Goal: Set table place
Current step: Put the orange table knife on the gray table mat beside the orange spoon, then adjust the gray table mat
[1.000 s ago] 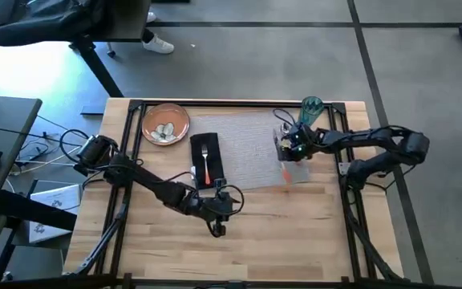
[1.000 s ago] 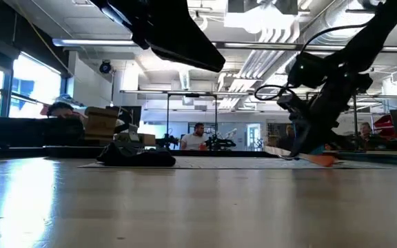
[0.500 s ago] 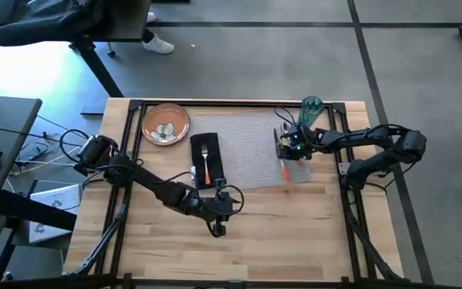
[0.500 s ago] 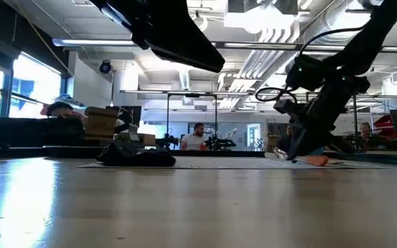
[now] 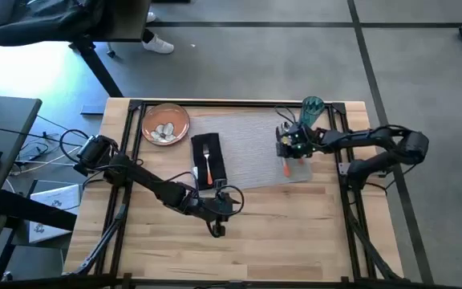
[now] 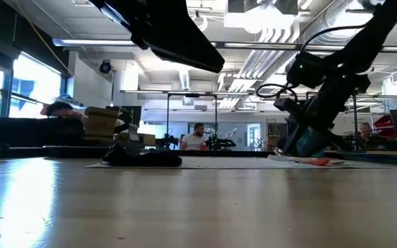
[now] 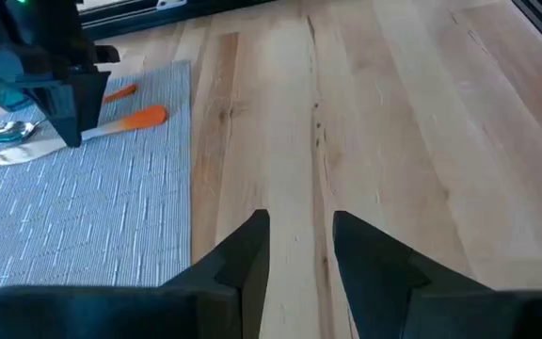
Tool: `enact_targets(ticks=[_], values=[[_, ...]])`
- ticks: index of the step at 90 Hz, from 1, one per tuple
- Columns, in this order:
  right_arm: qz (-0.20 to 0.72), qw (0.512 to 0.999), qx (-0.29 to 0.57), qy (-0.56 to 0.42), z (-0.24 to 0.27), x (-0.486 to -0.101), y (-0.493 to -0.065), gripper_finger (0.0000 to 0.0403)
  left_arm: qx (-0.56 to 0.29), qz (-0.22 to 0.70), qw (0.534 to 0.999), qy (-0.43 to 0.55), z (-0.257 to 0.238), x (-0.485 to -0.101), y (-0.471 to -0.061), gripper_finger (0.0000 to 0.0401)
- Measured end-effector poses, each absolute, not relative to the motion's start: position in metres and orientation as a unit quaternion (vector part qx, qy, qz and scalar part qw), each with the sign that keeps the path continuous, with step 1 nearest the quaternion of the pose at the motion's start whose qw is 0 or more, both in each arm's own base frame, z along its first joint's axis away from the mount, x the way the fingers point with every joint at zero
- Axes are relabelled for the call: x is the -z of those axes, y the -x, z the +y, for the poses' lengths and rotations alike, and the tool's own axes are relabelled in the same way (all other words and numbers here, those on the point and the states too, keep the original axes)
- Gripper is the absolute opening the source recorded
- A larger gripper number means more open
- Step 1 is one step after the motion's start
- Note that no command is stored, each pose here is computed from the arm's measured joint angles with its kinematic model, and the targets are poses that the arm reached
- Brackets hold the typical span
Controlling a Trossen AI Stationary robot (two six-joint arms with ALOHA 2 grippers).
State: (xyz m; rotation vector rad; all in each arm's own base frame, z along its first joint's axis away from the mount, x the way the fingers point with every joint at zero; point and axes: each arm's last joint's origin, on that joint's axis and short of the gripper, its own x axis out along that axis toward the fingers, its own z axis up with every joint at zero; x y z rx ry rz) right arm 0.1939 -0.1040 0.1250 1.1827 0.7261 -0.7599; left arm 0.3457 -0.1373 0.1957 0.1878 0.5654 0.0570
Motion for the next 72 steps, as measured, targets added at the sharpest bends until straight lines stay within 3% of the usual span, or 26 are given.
enact_targets(ticks=[29,50,60,72], values=[[0.311,0.713,0.346,-0.525,-0.103,-0.135,-0.190,0.0142,-0.027,0.280,0.955,-0.093,-0.137,-0.196,-0.346,0.0101],[0.376,0.744,0.258,-0.488,-0.087,-0.176,-0.186,0.0142,-0.033,0.302,0.950,-0.068,-0.146,-0.208,-0.328,0.0101],[0.416,0.747,0.251,-0.453,-0.065,-0.195,-0.176,0.0142,-0.060,0.347,0.935,-0.048,-0.151,-0.210,-0.307,0.0101],[0.459,0.723,0.312,-0.411,-0.040,-0.191,-0.160,0.0142,-0.092,0.426,0.900,-0.025,-0.155,-0.198,-0.286,0.0101]])
